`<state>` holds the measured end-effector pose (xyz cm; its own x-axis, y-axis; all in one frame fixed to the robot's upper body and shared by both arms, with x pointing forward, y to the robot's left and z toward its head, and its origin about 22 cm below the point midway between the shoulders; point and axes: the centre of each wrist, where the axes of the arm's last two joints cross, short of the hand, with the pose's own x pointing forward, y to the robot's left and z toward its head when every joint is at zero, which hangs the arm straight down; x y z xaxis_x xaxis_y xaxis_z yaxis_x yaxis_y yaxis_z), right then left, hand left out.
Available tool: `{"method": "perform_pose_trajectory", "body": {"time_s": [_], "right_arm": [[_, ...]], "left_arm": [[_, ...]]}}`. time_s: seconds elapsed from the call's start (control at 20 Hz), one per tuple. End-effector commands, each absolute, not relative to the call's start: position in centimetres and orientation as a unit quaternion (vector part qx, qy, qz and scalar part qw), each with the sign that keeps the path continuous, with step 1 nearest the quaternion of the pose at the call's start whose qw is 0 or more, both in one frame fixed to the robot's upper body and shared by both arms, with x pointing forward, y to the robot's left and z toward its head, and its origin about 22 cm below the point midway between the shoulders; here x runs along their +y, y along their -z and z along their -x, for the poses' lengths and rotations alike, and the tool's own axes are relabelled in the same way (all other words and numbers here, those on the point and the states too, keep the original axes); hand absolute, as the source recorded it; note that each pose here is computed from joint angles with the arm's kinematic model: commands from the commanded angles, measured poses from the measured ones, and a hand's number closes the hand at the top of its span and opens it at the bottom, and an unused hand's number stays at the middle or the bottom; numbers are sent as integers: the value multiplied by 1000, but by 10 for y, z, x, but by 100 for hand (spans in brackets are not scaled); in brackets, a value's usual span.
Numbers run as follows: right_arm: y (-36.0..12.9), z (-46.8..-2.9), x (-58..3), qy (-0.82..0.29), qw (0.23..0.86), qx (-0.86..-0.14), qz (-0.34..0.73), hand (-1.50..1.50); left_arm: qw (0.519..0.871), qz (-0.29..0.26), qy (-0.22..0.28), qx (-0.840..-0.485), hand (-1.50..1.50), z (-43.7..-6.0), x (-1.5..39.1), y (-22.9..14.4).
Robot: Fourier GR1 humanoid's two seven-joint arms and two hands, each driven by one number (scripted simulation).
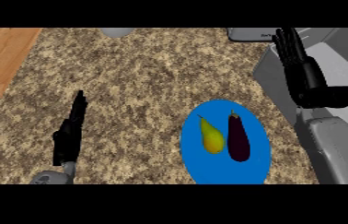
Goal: Pick the pear from the plate and place it in the cardboard box
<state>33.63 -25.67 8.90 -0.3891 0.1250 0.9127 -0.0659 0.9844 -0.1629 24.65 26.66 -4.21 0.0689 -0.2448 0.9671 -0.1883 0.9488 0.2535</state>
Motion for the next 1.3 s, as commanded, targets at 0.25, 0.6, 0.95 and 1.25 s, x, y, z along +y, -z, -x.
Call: {"method": "perform_pose_trajectory", "body": {"time_s": [0.25,0.6,0.95,1.25], "right_arm": [[-21,-315,-353,101,726,-676,82,150],[20,-282,-353,-99,716,-665,189,-150],[-58,-325,-347,-313,716,-602,163,-150],[-106,-345,-328,-439,743,-498,83,-150]], "left_arm": [[684,-67,-35,-725,0,-280,260,-25],[711,-32,-43,-701,0,-274,251,-33],[711,-35,-39,-702,0,-273,263,-43],[715,-39,-51,-696,0,-268,266,-42]]}}
